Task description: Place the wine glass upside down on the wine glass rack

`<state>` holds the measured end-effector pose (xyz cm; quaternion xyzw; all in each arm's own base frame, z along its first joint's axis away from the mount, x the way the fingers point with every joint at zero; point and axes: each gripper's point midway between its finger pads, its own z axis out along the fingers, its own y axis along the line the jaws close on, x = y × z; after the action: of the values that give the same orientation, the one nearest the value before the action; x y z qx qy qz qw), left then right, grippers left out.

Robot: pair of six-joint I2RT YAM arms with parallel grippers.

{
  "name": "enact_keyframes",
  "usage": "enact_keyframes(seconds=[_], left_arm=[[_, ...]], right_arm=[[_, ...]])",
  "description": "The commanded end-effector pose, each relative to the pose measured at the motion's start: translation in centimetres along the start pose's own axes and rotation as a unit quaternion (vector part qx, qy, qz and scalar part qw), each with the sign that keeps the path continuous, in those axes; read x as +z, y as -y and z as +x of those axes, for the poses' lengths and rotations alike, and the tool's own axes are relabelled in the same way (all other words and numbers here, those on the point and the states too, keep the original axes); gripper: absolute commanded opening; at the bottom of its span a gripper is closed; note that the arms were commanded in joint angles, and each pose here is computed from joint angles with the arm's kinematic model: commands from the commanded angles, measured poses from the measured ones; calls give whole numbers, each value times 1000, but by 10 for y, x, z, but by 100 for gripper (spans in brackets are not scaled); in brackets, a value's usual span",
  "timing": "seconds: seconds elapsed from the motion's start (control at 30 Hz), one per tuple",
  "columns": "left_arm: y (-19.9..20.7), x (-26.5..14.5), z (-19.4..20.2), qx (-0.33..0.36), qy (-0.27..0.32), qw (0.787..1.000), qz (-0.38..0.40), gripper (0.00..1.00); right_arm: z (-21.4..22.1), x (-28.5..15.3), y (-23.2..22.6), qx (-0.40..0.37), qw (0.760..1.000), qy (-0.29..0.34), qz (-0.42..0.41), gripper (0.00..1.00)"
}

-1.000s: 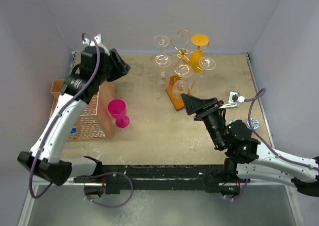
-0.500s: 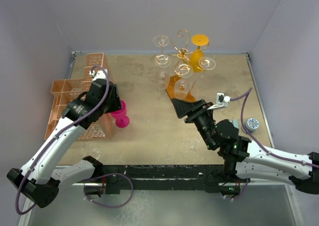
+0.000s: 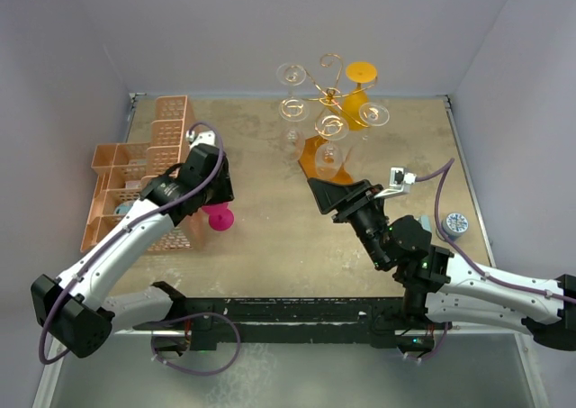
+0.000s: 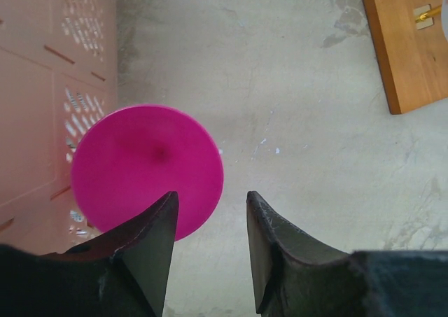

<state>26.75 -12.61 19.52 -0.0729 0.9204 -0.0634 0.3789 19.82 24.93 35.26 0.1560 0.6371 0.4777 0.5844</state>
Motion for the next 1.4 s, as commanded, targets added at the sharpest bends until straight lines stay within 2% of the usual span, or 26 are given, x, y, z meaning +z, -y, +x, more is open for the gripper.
enact_keyframes(seconds=[0.0,0.17,0.23,0.3,0.43,0.73,0.87,1.13,1.37], left_arm=[[20,9,-3,-5,5,999,39,41],[8,21,10,-7,-14,1000,2,36],[7,24,13,-8,-19,1000,-4,31],[6,26,16,-8,-25,1000,-6,22],[6,29,17,-7,-28,1000,-10,15],[5,37,26,7,-50,999,-19,13],[11,33,23,6,-52,999,-5,1],[48,-20,-20,-62,24,990,125,0],[62,-89,-67,-125,132,956,232,0]], right_arm=[[-11,-1,-12,31,999,12,-18,64],[-13,-3,-14,36,999,14,-21,64],[-13,-3,-15,38,999,13,-24,64],[-11,-2,-15,41,999,10,-26,64],[-10,-2,-20,50,998,7,-36,64],[-9,-2,-32,64,996,4,-60,63],[-8,-1,-35,70,995,1,-65,63],[-6,-2,-45,93,992,-7,-85,63],[-10,-7,-58,144,983,-8,-117,63]])
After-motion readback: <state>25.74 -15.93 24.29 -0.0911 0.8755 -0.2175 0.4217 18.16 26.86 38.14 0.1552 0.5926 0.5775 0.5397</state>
